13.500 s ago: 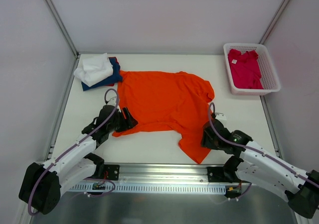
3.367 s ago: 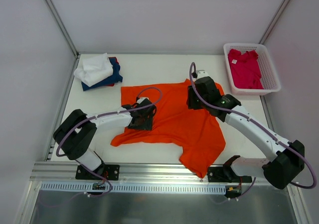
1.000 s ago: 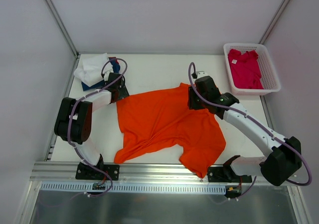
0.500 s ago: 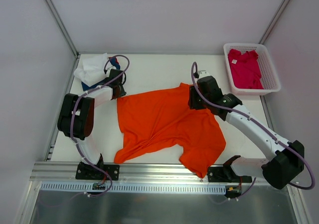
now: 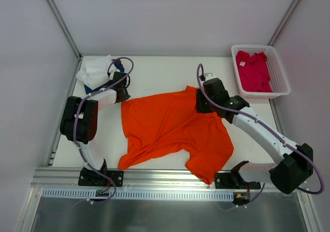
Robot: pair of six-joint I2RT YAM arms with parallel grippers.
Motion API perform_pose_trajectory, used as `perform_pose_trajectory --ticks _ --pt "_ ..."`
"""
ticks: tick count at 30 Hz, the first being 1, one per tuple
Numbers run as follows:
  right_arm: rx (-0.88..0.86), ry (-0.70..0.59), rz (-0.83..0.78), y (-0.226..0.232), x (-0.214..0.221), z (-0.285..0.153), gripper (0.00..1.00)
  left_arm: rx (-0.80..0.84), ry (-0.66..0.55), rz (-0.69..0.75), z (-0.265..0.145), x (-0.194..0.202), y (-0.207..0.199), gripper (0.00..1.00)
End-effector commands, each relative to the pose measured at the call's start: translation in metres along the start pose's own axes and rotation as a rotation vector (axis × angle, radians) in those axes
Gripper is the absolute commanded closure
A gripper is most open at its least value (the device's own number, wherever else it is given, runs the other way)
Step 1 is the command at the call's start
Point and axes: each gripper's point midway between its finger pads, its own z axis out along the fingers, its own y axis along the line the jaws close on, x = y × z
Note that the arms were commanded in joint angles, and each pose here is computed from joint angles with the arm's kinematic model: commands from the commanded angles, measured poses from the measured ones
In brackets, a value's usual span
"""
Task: Fold and stack the t-shirts
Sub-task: Flatten the tshirt out
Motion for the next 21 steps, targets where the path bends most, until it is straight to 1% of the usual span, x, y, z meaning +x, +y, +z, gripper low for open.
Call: perform_pose_trajectory --ticks 1,3,4,6,11,13,15,19,20,21 --pt "0.028 -0.042 -0.002 -0.006 -0.021 -0.007 0.63 0.022 -0.012 -0.008 -0.001 -0.01 -0.004 0.87" --pt "0.038 -0.035 -0.003 -0.009 -0.022 -0.005 0.63 0.023 -0.01 -0.009 -0.001 -0.01 -0.004 0.92" --pt "0.043 -0.04 0.003 -0.011 -0.025 -0.005 0.63 0.024 -0.008 -0.011 0.0 -0.009 -0.004 0.96" --pt "0.053 -0.034 0.004 -0.015 -0.027 -0.002 0.63 0.022 -0.004 -0.011 -0.001 -0.008 -0.003 1.0" --pt "0.086 -0.026 0.017 -0.026 -0.041 0.008 0.61 0.018 -0.003 -0.01 -0.001 -0.007 -0.002 1.0" --pt "0.117 -0.012 0.035 -0.039 -0.048 0.016 0.61 0.018 -0.003 -0.012 -0.001 -0.007 -0.002 1.0" --pt "0.143 0.016 0.03 -0.05 -0.059 0.032 0.6 0.019 -0.002 -0.012 -0.001 -0.007 -0.002 1.0" --pt "0.128 0.071 0.069 -0.061 -0.072 0.069 0.6 0.02 0.0 -0.008 -0.001 -0.006 -0.002 1.0" --pt "0.103 0.118 0.084 -0.06 -0.065 0.087 0.61 0.02 -0.002 -0.008 -0.001 -0.007 -0.002 1.0" --pt "0.101 0.102 0.106 -0.066 -0.078 0.091 0.61 0.021 -0.003 -0.009 -0.002 -0.007 -0.002 1.0"
